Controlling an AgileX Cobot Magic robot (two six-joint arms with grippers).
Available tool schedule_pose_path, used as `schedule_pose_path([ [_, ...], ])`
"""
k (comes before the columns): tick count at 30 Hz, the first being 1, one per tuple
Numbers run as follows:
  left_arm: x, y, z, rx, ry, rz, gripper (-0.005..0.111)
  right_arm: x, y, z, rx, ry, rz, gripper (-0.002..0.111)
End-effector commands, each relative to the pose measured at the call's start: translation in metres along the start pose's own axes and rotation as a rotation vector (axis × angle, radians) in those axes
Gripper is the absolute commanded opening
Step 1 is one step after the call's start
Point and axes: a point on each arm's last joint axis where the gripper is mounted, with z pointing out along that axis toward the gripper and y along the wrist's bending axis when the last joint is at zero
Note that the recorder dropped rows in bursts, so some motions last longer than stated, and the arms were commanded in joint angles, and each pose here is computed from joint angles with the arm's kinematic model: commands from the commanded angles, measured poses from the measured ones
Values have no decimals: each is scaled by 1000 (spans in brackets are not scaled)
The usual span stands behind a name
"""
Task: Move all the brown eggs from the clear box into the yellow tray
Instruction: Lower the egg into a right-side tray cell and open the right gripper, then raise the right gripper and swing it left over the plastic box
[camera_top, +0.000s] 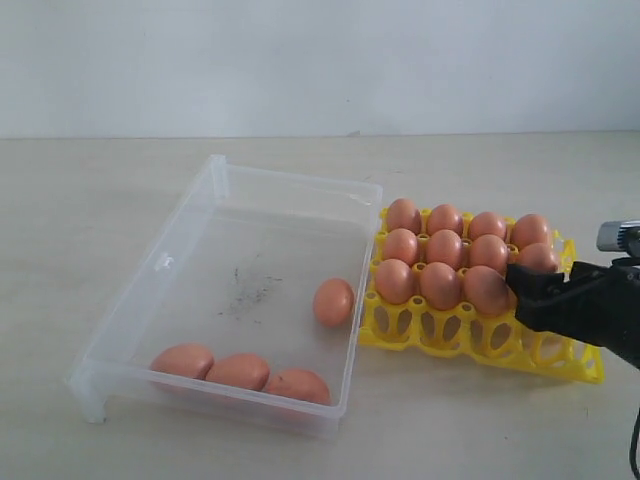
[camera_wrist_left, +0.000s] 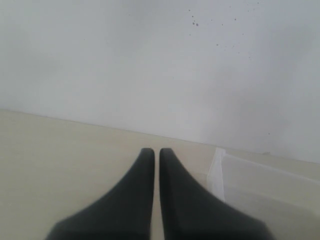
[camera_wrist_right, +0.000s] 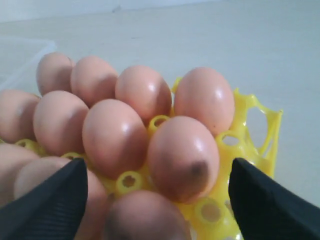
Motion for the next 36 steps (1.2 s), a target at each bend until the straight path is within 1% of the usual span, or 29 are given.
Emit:
schedule_pose_path([
  [1, -1, 0, 0, 4, -1, -2, 4, -13, 7, -8, -48, -80, -15, 71],
  [5, -1, 0, 0, 4, -1, -2, 4, -24, 11, -20, -46, -132, -28, 71],
  [7, -1, 0, 0, 4, -1, -2, 4, -28, 15, -25, -67, -150, -20, 69],
  [9, -1, 0, 0, 4, -1, -2, 4, -33, 22, -30, -128, -165, -25, 66],
  [11, -1, 0, 0, 4, -1, -2, 4, -36, 32, -34, -225, -164, -17, 60],
  [13, -1, 0, 0, 4, -1, -2, 4, -41, 43, -38, -343, -152, 11, 50],
  [16, -1, 0, 0, 4, -1, -2, 4, -55, 58, -39, -529, -138, -21, 32],
  [17, -1, 0, 0, 4, -1, -2, 4, -59, 62, -39, -580, -124, -13, 27],
  [19, -1, 0, 0, 4, -1, -2, 4, -70, 72, -37, -679, -98, 0, 12],
  [21, -1, 0, 0, 4, -1, -2, 4, -79, 86, -34, -768, -86, -20, 0],
  [23, -1, 0, 0, 4, -1, -2, 4, -91, 101, -28, -839, -91, -44, 0],
  [26, -1, 0, 0, 4, -1, -2, 4, -100, 127, -15, -835, -25, -124, 0],
  [28, -1, 0, 0, 4, -1, -2, 4, -107, 143, -3, -770, 36, -176, 0],
  [29, -1, 0, 0, 4, -1, -2, 4, -111, 149, 2, -721, 70, -199, 0],
  [31, -1, 0, 0, 4, -1, -2, 4, -119, 158, 15, -534, 166, -270, 0],
  [33, -1, 0, 0, 4, -1, -2, 4, -129, 165, 24, -342, 219, -328, 0],
  [34, -1, 0, 0, 4, -1, -2, 4, -132, 169, 26, -267, 223, -346, 0],
  [35, -1, 0, 0, 4, -1, -2, 4, -136, 175, 27, -237, 212, -360, 0],
  [36, -1, 0, 0, 4, -1, -2, 4, -138, 180, 27, -246, 202, -366, 0],
])
